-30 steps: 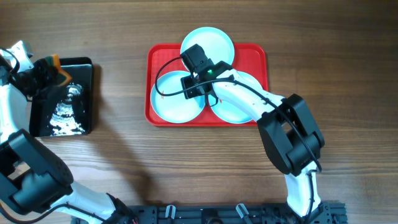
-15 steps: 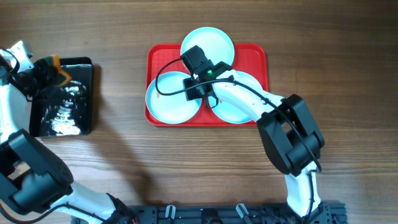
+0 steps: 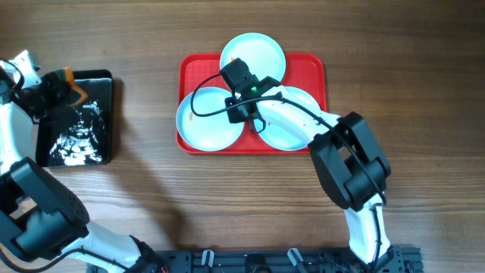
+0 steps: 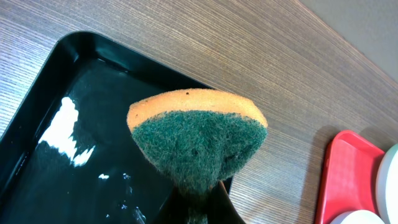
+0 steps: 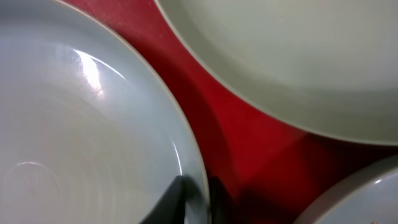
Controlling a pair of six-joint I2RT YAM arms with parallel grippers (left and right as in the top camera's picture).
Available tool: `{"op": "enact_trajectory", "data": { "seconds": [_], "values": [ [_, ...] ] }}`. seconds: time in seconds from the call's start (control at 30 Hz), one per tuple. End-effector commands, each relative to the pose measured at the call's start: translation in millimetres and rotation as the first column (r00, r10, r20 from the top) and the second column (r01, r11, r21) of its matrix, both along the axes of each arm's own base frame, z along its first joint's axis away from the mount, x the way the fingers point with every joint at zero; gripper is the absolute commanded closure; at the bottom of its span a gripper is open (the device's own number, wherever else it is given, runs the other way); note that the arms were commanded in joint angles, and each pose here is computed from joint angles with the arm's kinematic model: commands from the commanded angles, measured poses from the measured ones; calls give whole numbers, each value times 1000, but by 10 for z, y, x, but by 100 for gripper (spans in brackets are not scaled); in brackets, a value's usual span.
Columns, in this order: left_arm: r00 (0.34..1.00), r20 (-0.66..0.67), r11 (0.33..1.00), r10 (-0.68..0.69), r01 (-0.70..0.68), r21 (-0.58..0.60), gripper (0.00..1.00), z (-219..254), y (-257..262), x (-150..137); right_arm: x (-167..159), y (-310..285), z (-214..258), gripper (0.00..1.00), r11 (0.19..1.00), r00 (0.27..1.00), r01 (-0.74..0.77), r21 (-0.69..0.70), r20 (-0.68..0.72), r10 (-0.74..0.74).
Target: Clean dirty plates on tray and stack at the side
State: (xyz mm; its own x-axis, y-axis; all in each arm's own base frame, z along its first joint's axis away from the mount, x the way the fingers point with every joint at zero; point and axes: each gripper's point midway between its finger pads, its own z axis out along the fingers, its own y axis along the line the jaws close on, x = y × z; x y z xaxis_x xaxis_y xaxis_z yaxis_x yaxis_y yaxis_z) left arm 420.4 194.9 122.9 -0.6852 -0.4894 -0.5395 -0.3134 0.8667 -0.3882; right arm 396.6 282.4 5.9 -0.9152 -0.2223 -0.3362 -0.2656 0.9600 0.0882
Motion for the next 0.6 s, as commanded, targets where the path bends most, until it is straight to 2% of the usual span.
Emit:
{"op": "enact_trajectory", "data": {
  "seconds": [0.0,0.23,0.37,0.5,0.57],
  "values": [
    [1000,5,1000,-27,27,-6,96,-20,-44,3,-22,-17,-140,93,1000,1000,6,-23,-7,-6],
    [999,10,999,-33,34,-15,96,-13,-64,8,-17,2,-135,92,1000,1000,17,-10,-9,-17],
    [977,158,977,-145,166,-130,96,219,-350,141,-19,1,-136,92,1000,1000,17,-10,-10,-18],
    [964,213,977,-157,184,-109,96,382,-335,174,-21,-1,-137,92,1000,1000,17,-11,-10,-17],
    [994,76,996,-82,85,-28,96,104,-96,20,-19,1,-136,92,1000,1000,17,-10,-10,-17]
  ]
}}
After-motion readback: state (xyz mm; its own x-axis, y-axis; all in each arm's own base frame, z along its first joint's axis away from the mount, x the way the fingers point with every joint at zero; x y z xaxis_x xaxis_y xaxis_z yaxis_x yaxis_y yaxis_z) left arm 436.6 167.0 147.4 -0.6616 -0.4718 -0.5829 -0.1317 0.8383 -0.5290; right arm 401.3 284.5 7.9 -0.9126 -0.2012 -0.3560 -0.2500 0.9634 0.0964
